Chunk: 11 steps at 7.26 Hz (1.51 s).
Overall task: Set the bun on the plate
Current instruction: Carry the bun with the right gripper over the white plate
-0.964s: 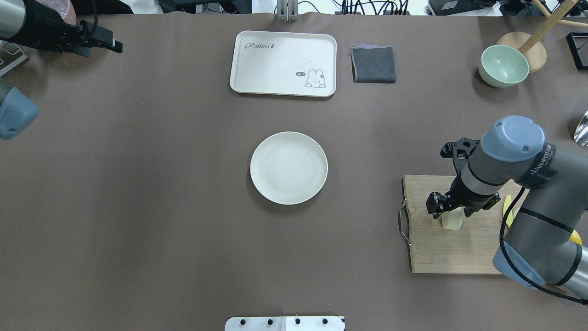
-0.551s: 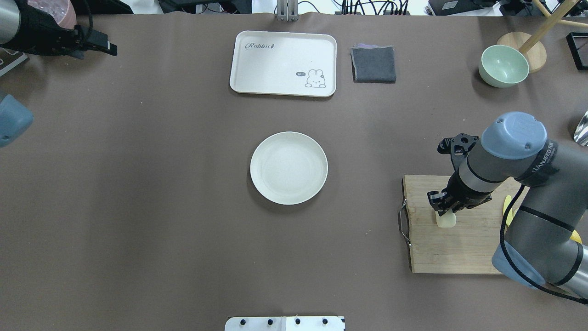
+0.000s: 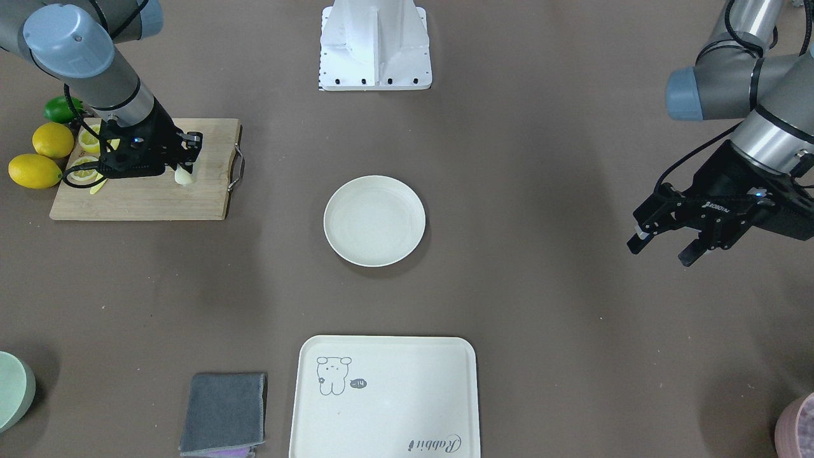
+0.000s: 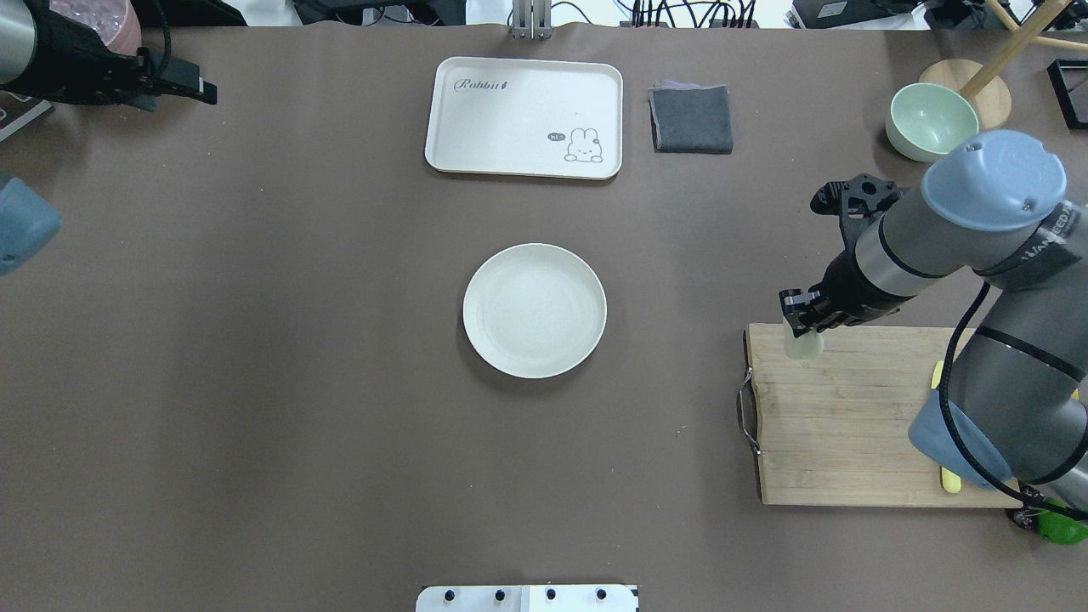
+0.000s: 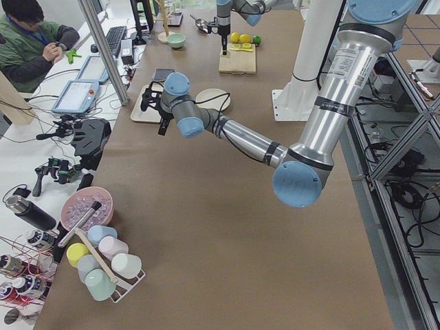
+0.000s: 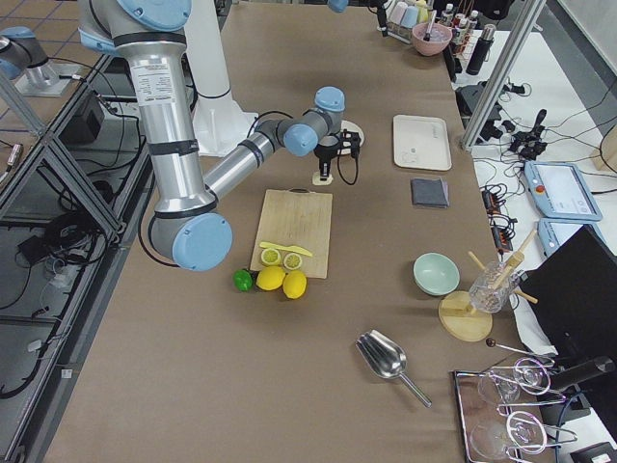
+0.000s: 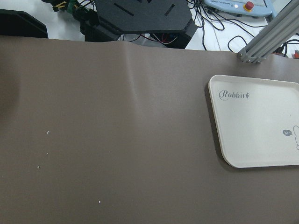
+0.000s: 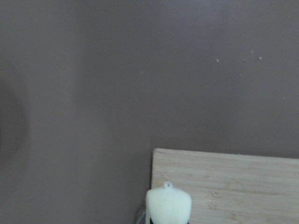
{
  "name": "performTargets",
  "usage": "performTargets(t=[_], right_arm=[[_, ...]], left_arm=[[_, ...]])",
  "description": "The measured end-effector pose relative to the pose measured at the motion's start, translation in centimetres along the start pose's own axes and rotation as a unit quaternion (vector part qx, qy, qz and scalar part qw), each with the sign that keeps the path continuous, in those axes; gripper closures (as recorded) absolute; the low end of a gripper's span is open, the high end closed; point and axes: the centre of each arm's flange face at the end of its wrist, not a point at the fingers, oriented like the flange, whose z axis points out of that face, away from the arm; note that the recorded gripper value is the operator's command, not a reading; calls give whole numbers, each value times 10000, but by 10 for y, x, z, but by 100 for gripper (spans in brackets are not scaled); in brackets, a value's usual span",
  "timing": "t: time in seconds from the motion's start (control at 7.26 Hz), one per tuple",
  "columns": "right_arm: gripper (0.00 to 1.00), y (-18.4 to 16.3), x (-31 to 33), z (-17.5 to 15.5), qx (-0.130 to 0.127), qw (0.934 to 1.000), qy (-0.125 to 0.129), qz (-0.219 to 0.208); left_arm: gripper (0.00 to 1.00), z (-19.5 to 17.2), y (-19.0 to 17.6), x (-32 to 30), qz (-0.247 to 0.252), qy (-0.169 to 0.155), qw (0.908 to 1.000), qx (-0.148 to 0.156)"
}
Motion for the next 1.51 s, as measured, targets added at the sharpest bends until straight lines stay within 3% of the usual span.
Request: performTargets(t=[0.14, 0.41, 0.83, 1.1, 1.24, 1.51], right_arm=[[100, -17, -34, -16, 215, 9995, -200, -77], [100, -44, -105, -22, 364, 9978, -449, -312], [100, -66, -157, 18, 560, 9929, -767, -712], [100, -61, -189, 44, 643, 9900, -863, -908], [1, -55, -208, 52, 655, 9890, -876, -994], [0, -45, -225, 62, 616, 9887, -881, -1046]], left_arm=[[2, 0, 0, 1, -24, 3, 10000, -20], [2, 2, 1, -1, -44, -8, 10000, -58], [2, 3, 1, -2, -32, -16, 10000, -71], [2, 4, 2, -2, -26, -15, 10000, -80], [2, 5, 2, -2, -28, -20, 10000, -86], [2, 8, 2, -6, -42, -43, 9999, -106]])
